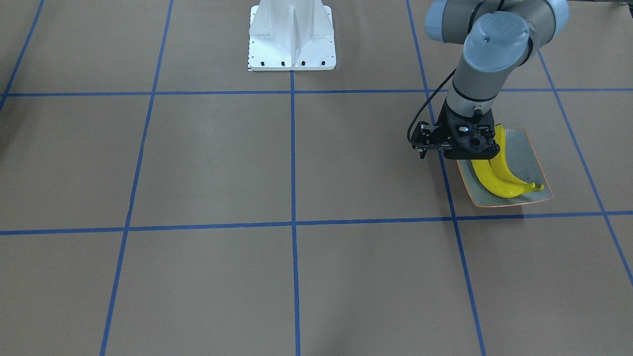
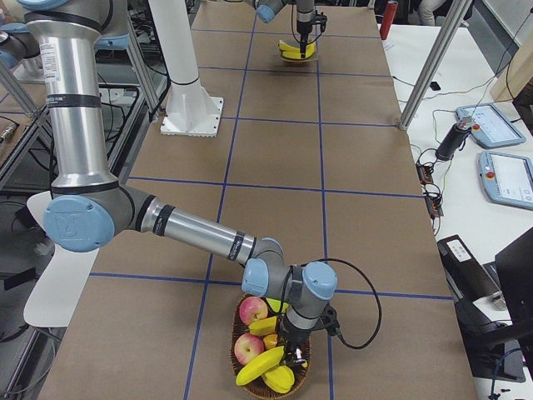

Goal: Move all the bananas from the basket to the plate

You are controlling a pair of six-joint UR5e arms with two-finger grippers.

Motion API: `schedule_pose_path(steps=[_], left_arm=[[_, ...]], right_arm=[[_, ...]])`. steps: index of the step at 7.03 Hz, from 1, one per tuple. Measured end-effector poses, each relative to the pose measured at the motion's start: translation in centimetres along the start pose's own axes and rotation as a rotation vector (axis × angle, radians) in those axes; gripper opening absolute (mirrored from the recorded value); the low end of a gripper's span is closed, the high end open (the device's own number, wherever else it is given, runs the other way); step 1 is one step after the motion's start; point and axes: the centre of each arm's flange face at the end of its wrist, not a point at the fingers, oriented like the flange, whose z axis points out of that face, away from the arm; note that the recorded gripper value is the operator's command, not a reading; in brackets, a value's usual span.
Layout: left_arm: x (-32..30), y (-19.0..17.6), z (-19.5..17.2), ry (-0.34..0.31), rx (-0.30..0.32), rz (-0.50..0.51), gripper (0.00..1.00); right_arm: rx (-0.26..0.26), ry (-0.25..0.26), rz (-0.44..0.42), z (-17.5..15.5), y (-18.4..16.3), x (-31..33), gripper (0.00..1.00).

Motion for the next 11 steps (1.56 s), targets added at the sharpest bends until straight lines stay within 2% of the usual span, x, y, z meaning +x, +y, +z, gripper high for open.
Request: schedule_pose_path(steps=[2, 4, 5, 6, 7, 8, 9, 10, 11], left_arm=[[0.0, 0.0, 0.0, 0.001, 0.0, -0.002, 1.0], [0.0, 0.1, 0.1, -0.001, -0.002, -0.002, 1.0], [-0.1, 0.1, 0.3, -0.002, -0.003, -0.002, 1.0], [-0.2, 0.1, 0.4, -0.003, -0.004, -0.003, 1.0], [-0.3, 0.1, 0.5, -0.004, -0.006, -0.002, 1.0], [-0.3, 0.2, 0.5, -0.004, -0.007, -0.003, 1.0], [-0.2, 0.2, 0.5, -0.002, -0.007, -0.002, 1.0], [-0.1, 0.2, 0.3, 0.001, -0.005, 0.0, 1.0], [0.1, 0.3, 0.1, 0.007, -0.004, 0.003, 1.0]], right_arm=[[0.034, 0.005, -0.004, -2.3, -0.2, 0.9, 0.0], [0.067, 0.007, -0.026, -7.1, 0.8, 3.6, 0.0], [0.103, -0.014, -0.027, -10.1, 0.7, 4.1, 0.0], [0.168, -0.082, -0.023, -12.8, -0.4, 3.6, 0.0], [0.256, -0.195, 0.007, -15.5, -2.5, 2.5, 0.0], [0.334, -0.344, 0.076, -17.9, -4.5, 0.8, 0.0], [0.383, -0.524, 0.15, -19.9, -6.4, -1.7, 0.0], [0.396, -0.657, 0.187, -21.8, -8.4, -4.3, 0.0], [0.399, -0.787, 0.18, -23.5, -10.5, -7.0, 0.0]])
